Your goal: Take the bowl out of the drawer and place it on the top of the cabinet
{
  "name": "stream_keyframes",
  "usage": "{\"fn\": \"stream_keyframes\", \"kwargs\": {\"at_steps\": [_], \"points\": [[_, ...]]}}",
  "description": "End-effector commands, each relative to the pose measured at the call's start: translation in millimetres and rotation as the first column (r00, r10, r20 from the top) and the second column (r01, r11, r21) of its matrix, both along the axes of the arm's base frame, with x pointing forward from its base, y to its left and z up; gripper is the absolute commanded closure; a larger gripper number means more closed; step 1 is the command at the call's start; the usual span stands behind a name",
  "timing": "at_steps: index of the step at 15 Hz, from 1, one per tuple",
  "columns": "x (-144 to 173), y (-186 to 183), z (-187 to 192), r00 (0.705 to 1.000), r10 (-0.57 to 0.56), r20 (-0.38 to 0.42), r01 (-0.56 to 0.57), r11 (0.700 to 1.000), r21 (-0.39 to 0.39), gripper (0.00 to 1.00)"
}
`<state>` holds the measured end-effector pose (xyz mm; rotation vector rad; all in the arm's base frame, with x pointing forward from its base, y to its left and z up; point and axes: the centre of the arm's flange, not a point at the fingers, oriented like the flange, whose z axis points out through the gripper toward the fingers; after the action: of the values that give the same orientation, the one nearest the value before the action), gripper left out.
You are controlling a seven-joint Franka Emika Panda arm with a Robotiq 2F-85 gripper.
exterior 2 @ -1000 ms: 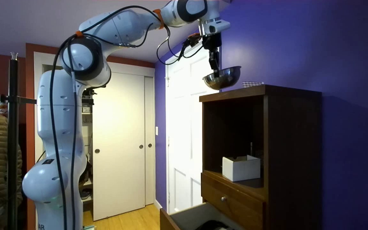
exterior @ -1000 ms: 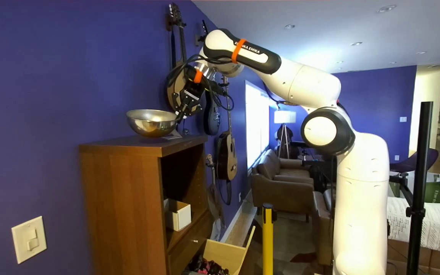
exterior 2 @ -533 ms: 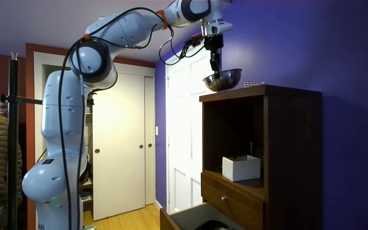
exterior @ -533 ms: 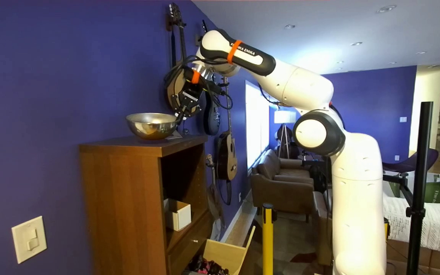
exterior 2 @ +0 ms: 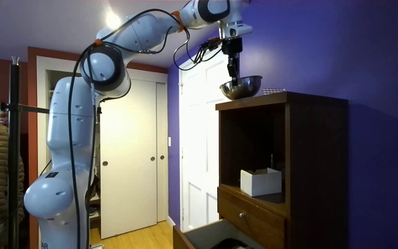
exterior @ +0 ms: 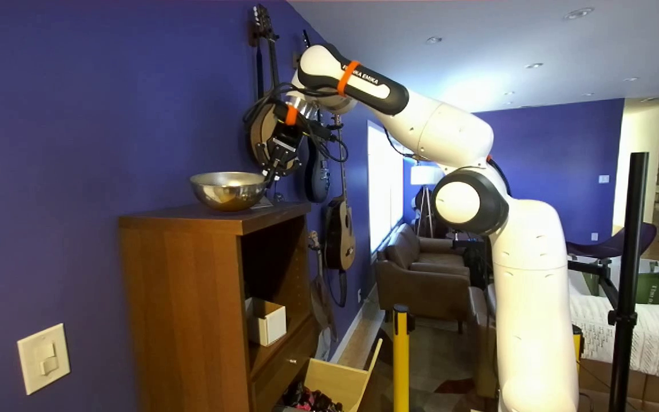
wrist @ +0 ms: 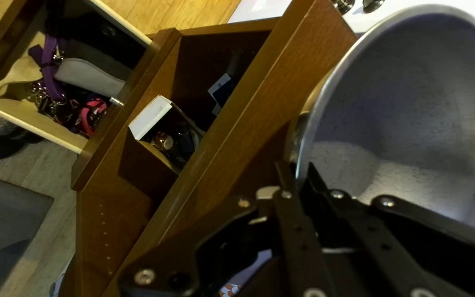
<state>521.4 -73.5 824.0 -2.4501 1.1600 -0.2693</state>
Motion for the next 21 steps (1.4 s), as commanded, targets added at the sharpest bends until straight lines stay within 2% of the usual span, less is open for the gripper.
{"fn": "stream_keyframes", "kwargs": {"at_steps": [1, 4, 5, 7, 8, 9, 10, 16, 19, 21], "points": [[6, -3, 19, 1.0, -0.029, -0.009, 0.029, 1.0, -0.011, 0.98], [6, -2, 18, 0.999, -0.031, -0.017, 0.03, 0.999, -0.01, 0.96], [6, -2, 19, 0.999, -0.031, -0.018, 0.031, 0.999, -0.01, 0.9], [7, -2, 18, 0.999, -0.032, -0.02, 0.032, 0.999, -0.011, 0.97], [7, -3, 18, 0.999, -0.033, -0.02, 0.033, 0.999, -0.011, 0.97], [7, -3, 18, 0.999, -0.033, -0.02, 0.033, 0.999, -0.011, 0.84], [7, -3, 19, 0.999, -0.034, -0.02, 0.034, 0.999, -0.01, 0.66], [2, -7, 28, 0.998, -0.057, 0.011, 0.057, 0.998, -0.012, 0.26], [-14, -19, 41, 0.992, -0.109, 0.067, 0.11, 0.994, -0.014, 0.04], [-41, -37, 48, 0.981, -0.148, 0.126, 0.156, 0.986, -0.052, 0.0]]}}
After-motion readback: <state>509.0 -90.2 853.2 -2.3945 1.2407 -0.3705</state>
